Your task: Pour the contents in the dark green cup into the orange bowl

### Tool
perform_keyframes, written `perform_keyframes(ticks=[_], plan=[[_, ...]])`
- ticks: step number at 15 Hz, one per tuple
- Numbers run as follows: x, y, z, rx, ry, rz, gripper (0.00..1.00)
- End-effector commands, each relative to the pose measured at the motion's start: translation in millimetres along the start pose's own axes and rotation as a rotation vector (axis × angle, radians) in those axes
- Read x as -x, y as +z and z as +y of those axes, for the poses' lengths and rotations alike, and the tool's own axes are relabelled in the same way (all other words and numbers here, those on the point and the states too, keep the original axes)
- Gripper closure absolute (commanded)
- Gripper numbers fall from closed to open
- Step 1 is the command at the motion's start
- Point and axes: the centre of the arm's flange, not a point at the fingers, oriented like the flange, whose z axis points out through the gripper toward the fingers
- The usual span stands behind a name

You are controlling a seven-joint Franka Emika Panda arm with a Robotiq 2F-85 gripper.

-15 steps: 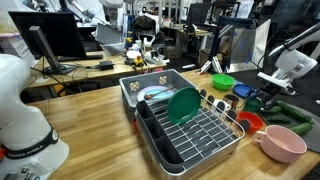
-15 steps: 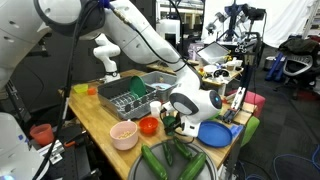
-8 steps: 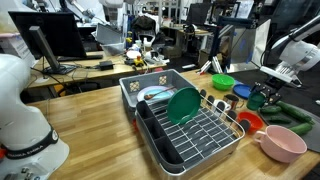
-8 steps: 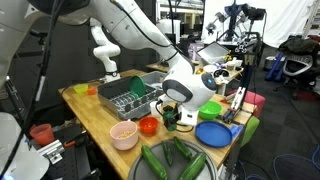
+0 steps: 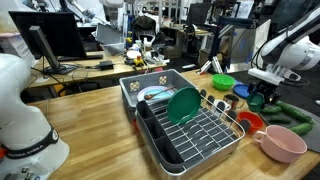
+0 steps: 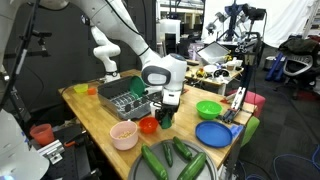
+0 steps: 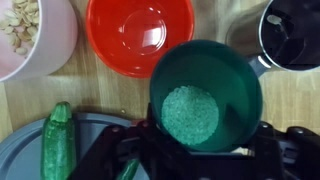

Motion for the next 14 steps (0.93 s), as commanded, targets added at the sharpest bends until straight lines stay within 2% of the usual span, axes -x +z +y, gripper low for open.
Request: perform_keyframes(ticks=[1, 8, 13, 14], plan=[[22.0, -10.1, 23.0, 0.028, 0.033, 0.109, 0.55], [39.2, -35.6, 45.6, 0.022, 0.04, 0.211, 0.55], [54.6, -37.3, 41.8, 0.062, 0.054, 0.277, 0.55], [47.5, -34.0, 37.3, 0.05, 0.045, 0.258, 0.55]])
